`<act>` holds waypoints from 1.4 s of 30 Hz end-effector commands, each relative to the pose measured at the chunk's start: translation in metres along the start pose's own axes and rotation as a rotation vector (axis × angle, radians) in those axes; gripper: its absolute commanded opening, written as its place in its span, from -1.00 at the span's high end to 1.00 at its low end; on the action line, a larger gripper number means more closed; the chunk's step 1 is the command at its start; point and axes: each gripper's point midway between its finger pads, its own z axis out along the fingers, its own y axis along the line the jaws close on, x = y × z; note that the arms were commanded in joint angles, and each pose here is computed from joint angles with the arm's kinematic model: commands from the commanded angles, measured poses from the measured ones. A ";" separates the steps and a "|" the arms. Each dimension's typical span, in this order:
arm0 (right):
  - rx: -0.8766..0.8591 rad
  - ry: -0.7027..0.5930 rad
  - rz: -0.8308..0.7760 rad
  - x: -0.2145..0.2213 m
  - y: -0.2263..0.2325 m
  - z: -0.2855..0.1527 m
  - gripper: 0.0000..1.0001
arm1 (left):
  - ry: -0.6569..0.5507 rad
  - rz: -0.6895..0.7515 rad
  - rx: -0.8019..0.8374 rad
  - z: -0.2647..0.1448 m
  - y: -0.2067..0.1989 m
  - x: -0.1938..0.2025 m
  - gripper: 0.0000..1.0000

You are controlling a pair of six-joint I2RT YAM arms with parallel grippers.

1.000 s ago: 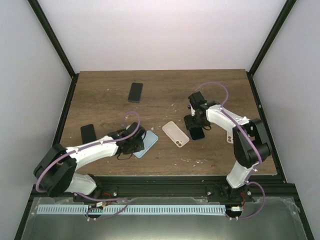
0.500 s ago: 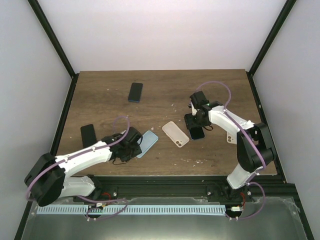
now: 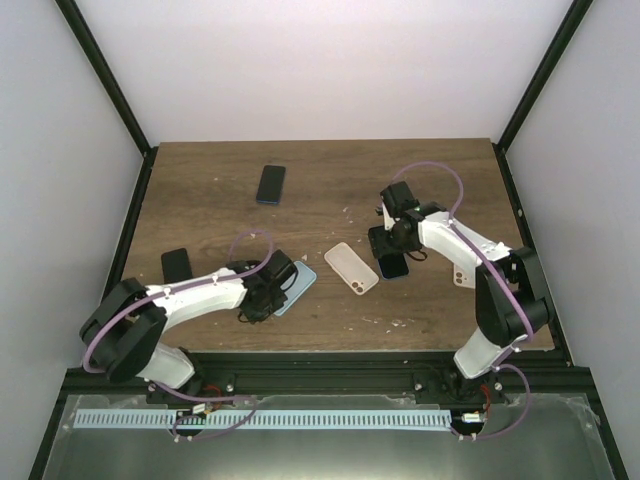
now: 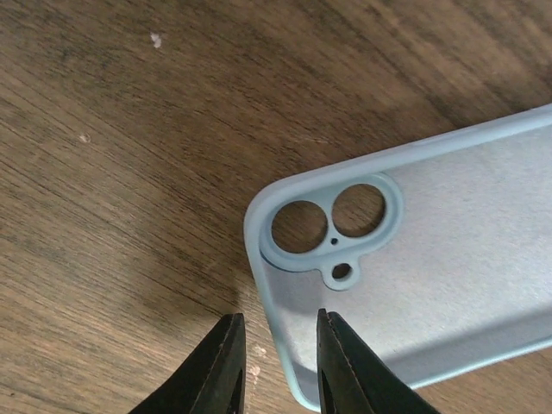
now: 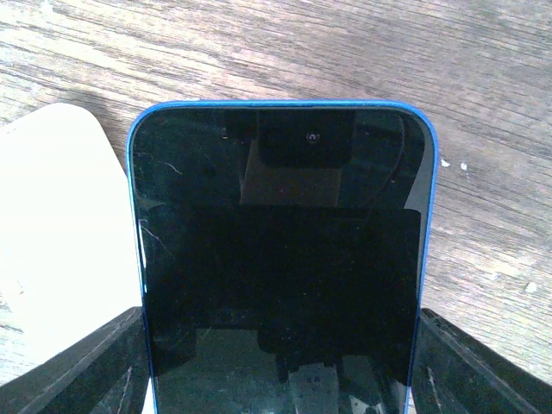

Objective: Put the phone into the phone case

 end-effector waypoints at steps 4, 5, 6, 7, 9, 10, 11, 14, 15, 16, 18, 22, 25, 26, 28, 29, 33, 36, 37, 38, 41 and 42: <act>-0.016 -0.055 -0.017 -0.012 0.006 -0.015 -0.33 | -0.002 -0.013 -0.017 0.006 0.000 0.002 0.49; -0.017 -0.055 -0.018 -0.013 0.006 -0.016 -0.33 | -0.007 -0.013 -0.015 0.007 0.000 0.001 0.49; -0.016 -0.056 -0.017 -0.013 0.006 -0.016 -0.33 | -0.011 -0.012 -0.018 0.009 0.001 0.001 0.50; -0.016 -0.056 -0.017 -0.013 0.006 -0.016 -0.33 | -0.014 -0.008 -0.014 0.010 0.000 0.000 0.51; -0.019 -0.060 -0.016 -0.014 0.007 -0.018 -0.33 | -0.021 0.000 -0.015 0.012 0.000 -0.001 0.60; -0.020 -0.060 -0.016 -0.014 0.007 -0.019 -0.32 | -0.022 0.011 -0.013 0.012 -0.001 -0.001 0.70; -0.024 -0.061 -0.016 -0.014 0.007 -0.020 -0.32 | -0.024 0.028 -0.008 0.013 -0.003 -0.001 0.81; -0.036 -0.065 -0.017 -0.013 0.010 -0.023 -0.32 | -0.030 0.125 0.032 0.011 -0.012 -0.003 1.00; -0.038 -0.069 -0.020 -0.013 0.011 -0.025 -0.33 | -0.037 0.166 0.047 0.009 -0.015 -0.004 1.00; -0.045 -0.073 -0.020 -0.013 0.012 -0.027 -0.33 | -0.051 0.201 0.052 0.007 -0.016 -0.007 1.00; -0.061 -0.086 -0.020 -0.015 0.016 -0.032 -0.32 | -0.068 0.292 0.090 0.002 -0.023 -0.009 1.00; -0.087 -0.101 -0.024 -0.016 0.024 -0.039 -0.32 | -0.096 0.544 0.162 -0.009 -0.041 -0.010 1.00; -0.105 -0.101 -0.036 -0.014 0.032 -0.040 -0.32 | -0.117 0.700 0.196 -0.014 -0.051 -0.004 1.00; -0.110 -0.100 -0.039 -0.013 0.035 -0.040 -0.32 | -0.127 0.747 0.207 -0.015 -0.054 -0.002 1.00; -0.121 -0.100 -0.046 -0.012 0.040 -0.040 -0.32 | -0.123 0.827 0.208 -0.015 -0.056 0.003 1.00; -0.128 -0.101 -0.048 -0.012 0.042 -0.041 -0.32 | -0.120 0.860 0.199 -0.015 -0.056 0.005 1.00; -0.163 -0.116 -0.087 -0.013 0.058 -0.043 -0.32 | -0.115 0.880 0.174 -0.017 -0.057 0.005 0.52; -0.191 -0.137 -0.162 -0.012 0.076 -0.046 -0.32 | -0.048 0.748 0.310 -0.029 -0.064 0.003 -0.09; -0.197 -0.146 -0.189 -0.012 0.082 -0.047 -0.32 | -0.023 0.694 0.380 -0.036 -0.067 0.001 -0.29; -0.206 -0.157 -0.221 -0.011 0.089 -0.049 -0.32 | -0.011 0.647 0.444 -0.045 -0.071 -0.002 -0.37; -0.235 -0.201 -0.330 -0.011 0.113 -0.055 -0.32 | -0.004 0.526 0.544 -0.064 -0.070 -0.020 -0.48; -0.250 -0.213 -0.376 -0.008 0.123 -0.057 -0.32 | 0.005 0.484 0.568 -0.069 -0.067 -0.026 -0.61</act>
